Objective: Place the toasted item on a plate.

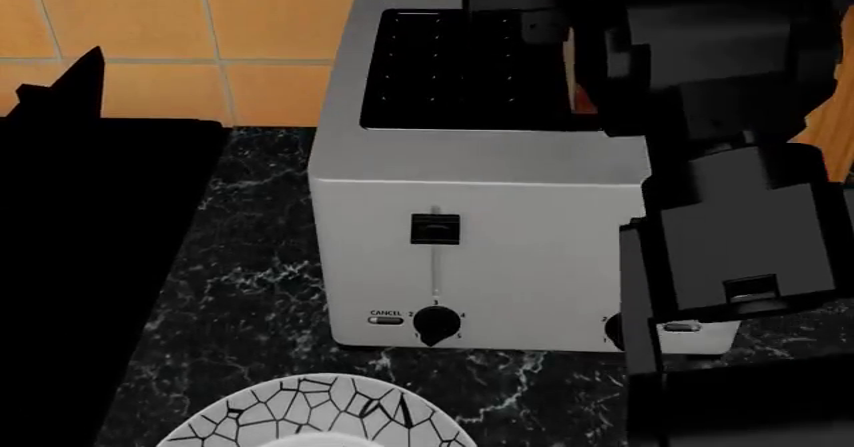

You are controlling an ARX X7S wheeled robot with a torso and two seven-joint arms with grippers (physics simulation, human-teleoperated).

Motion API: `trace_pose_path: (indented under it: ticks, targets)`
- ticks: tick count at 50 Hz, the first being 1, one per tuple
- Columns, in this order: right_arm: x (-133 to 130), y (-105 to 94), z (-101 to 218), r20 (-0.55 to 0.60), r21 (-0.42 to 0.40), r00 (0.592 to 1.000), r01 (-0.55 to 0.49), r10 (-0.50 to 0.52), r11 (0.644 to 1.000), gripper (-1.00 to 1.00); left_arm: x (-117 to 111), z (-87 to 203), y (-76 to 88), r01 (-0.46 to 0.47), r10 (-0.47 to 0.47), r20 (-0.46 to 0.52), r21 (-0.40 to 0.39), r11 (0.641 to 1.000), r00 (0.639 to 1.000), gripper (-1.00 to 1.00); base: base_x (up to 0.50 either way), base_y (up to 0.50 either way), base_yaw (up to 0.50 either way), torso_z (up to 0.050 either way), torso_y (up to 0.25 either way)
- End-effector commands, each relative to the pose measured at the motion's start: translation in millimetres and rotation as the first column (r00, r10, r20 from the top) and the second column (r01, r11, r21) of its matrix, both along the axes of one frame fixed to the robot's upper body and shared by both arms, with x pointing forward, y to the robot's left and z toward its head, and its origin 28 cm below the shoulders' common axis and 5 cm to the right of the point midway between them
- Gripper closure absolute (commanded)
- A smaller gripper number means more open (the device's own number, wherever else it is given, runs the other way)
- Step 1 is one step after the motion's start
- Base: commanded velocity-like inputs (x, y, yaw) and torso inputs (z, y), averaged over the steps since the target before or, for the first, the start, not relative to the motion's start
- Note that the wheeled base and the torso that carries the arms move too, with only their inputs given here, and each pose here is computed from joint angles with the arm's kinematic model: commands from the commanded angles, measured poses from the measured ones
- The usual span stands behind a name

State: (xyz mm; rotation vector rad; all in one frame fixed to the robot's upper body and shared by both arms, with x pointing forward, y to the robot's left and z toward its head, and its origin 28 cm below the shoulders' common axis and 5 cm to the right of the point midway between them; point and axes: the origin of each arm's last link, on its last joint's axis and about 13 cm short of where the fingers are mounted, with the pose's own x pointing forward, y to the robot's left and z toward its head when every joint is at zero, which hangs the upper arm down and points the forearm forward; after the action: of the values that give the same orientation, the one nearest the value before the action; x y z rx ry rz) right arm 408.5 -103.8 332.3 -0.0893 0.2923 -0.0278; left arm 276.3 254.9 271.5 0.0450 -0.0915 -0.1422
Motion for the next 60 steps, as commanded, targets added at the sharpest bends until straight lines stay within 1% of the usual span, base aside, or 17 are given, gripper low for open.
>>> trace_pose_path:
  ticks: [1,10,15,22,30,31,32,33,34,36,42,43,51,52,55,60]
  targets:
    - [-3.4,3.5,25.2,0.053,-0.019,0.999,-0.008,0.009,1.0,1.0,-0.5,-0.2,1.4,0.0,0.0,0.004,-0.002,1.0,1.0,-1.0,0.0,0.0,0.0,0.0,0.0]
    - [-10.4,2.2,35.2,0.073,-0.022,0.997,-0.004,0.006,1.0,1.0,-2.0,1.1,1.0,0.001,-0.001,0.007,-0.003,1.0,1.0,-1.0,0.0,0.0,0.0,0.0,0.001]
    - [-21.8,0.9,42.9,0.096,-0.013,0.995,-0.014,0.016,1.0,1.0,-2.6,3.9,-0.8,0.005,-0.005,0.012,-0.002,1.0,1.0,-1.0,0.0,0.0,0.0,0.0,0.0]
    - [-46.3,-3.7,47.9,0.123,0.006,0.991,-0.045,0.044,0.999,1.0,-3.2,7.2,-4.8,0.017,-0.018,0.021,0.0,1.0,1.0,-1.0,0.0,0.0,0.0,0.0,0.0]
    - [-75.6,-7.1,45.2,0.158,0.066,0.983,-0.105,0.094,0.992,1.0,-2.4,11.4,-9.7,0.033,-0.033,0.025,0.002,0.999,0.999,-1.0,0.0,0.0,0.0,0.0,0.0]
    - [-78.9,-7.8,44.7,0.168,0.089,0.981,-0.114,0.098,0.99,1.0,-2.0,11.7,-9.8,0.032,-0.032,0.025,0.003,0.999,0.999,-1.0,0.0,0.0,0.0,0.0,0.0]
    - [-81.3,-8.0,43.6,0.169,0.088,0.98,-0.12,0.104,0.989,1.0,-1.9,11.9,-9.9,0.033,-0.033,0.025,0.003,0.999,0.999,-1.0,0.0,0.0,0.0,0.0,0.0]
    - [-84.8,-8.5,43.2,0.184,0.118,0.977,-0.13,0.107,0.984,1.0,-1.8,12.2,-10.1,0.033,-0.033,0.026,0.003,0.999,0.999,-1.0,0.0,0.0,0.0,0.0,0.0]
    - [-87.9,-8.7,42.1,0.184,0.117,0.976,-0.14,0.117,0.983,1.0,-1.9,12.3,-10.2,0.033,-0.034,0.026,0.003,0.999,0.999,-1.0,0.0,0.0,0.0,0.0,0.0]
    - [-96.0,-10.5,39.1,0.197,0.144,0.972,-0.157,0.127,0.977,1.0,-2.2,12.2,-10.5,0.035,-0.035,0.026,0.004,0.999,0.999,-1.0,0.0,0.0,0.0,0.0,0.0]
    - [-114.7,-15.4,31.9,0.221,0.184,0.965,-0.187,0.144,0.965,1.0,-2.9,13.6,-10.6,0.031,-0.031,0.026,0.009,0.999,0.999,-1.0,0.0,0.0,0.0,0.0,0.0]
    - [-121.5,-16.8,31.5,0.233,0.199,0.96,-0.204,0.156,0.959,1.0,-2.7,14.1,-10.0,0.028,-0.028,0.026,0.011,1.0,0.999,-1.0,0.0,0.0,0.0,0.0,0.0]
    - [-150.7,-21.9,31.3,0.278,0.236,0.943,-0.25,0.181,0.939,1.0,-1.3,15.4,-11.7,0.03,-0.03,0.026,0.012,0.999,0.999,-1.0,0.0,0.0,0.0,0.0,0.0]
    - [-155.6,-22.5,31.6,0.288,0.253,0.939,-0.263,0.187,0.931,1.0,-1.5,15.6,-11.8,0.031,-0.031,0.027,0.013,0.999,0.999,-1.0,0.0,0.0,0.0,0.0,0.0]
    - [-169.5,-24.4,31.4,0.303,0.259,0.932,-0.283,0.201,0.923,1.0,-1.9,15.5,-11.5,0.027,-0.027,0.026,0.015,1.0,0.999,-1.0,0.0,0.0,0.0,0.0,0.0]
    - [-186.9,-22.3,28.7,0.317,0.275,0.918,-0.328,0.237,0.904,1.0,-2.5,16.9,-11.8,0.025,-0.025,0.027,0.017,1.0,0.999,-1.0,0.0,0.0,0.0,0.0,0.0]
